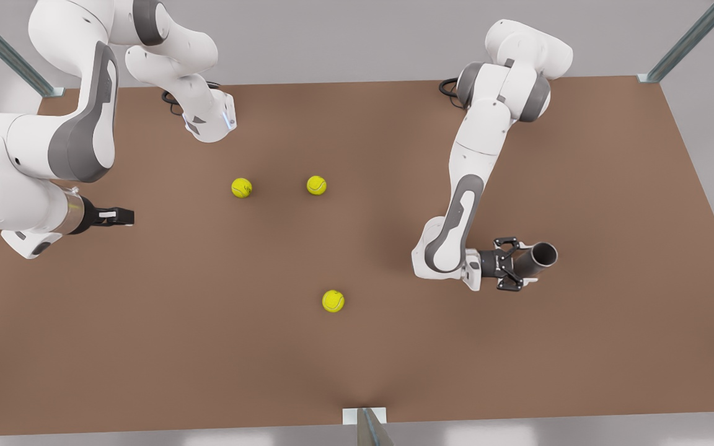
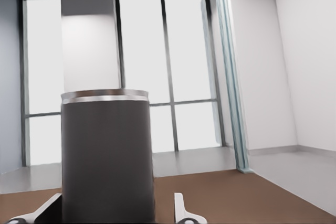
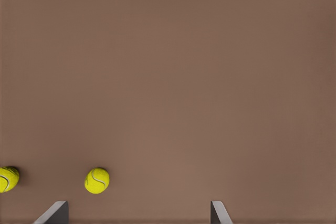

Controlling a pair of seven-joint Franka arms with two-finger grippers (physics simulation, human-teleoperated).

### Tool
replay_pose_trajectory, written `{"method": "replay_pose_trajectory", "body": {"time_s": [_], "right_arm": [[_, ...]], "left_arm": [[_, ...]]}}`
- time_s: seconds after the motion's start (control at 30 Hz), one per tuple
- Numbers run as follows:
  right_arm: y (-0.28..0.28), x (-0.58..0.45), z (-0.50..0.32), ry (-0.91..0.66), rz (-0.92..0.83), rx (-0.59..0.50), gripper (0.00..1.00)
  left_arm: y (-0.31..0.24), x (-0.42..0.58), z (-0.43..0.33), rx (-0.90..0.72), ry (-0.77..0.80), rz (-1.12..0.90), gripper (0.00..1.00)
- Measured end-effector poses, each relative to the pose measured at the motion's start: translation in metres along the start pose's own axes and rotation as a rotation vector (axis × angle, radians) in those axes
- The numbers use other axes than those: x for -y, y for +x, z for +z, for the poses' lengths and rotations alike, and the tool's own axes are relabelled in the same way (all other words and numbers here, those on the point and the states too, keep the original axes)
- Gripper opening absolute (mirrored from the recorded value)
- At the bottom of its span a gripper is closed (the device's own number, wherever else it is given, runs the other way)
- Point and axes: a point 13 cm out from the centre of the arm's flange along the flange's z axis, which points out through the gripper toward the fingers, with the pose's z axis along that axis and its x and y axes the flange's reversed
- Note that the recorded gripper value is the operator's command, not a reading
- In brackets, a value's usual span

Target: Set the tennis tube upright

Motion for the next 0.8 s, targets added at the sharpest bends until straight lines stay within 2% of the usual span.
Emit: {"method": "replay_pose_trajectory", "body": {"time_s": [0.43, 0.57, 0.7, 0.8], "right_arm": [[0.000, 0.001, 0.000, -0.001, -0.002, 0.000, 1.00], [0.000, 0.002, 0.000, -0.001, -0.004, 0.001, 1.00], [0.000, 0.002, -0.001, -0.002, -0.007, 0.002, 1.00], [0.000, 0.002, -0.001, -0.002, -0.008, 0.002, 1.00]], "left_arm": [[-0.003, -0.001, -0.007, -0.002, 0.007, 0.057, 1.00], [-0.003, -0.014, -0.051, -0.023, 0.038, 0.074, 1.00], [-0.013, -0.055, -0.167, -0.209, 0.089, 0.114, 1.00], [-0.053, -0.072, -0.250, -0.493, 0.111, 0.144, 1.00]]}}
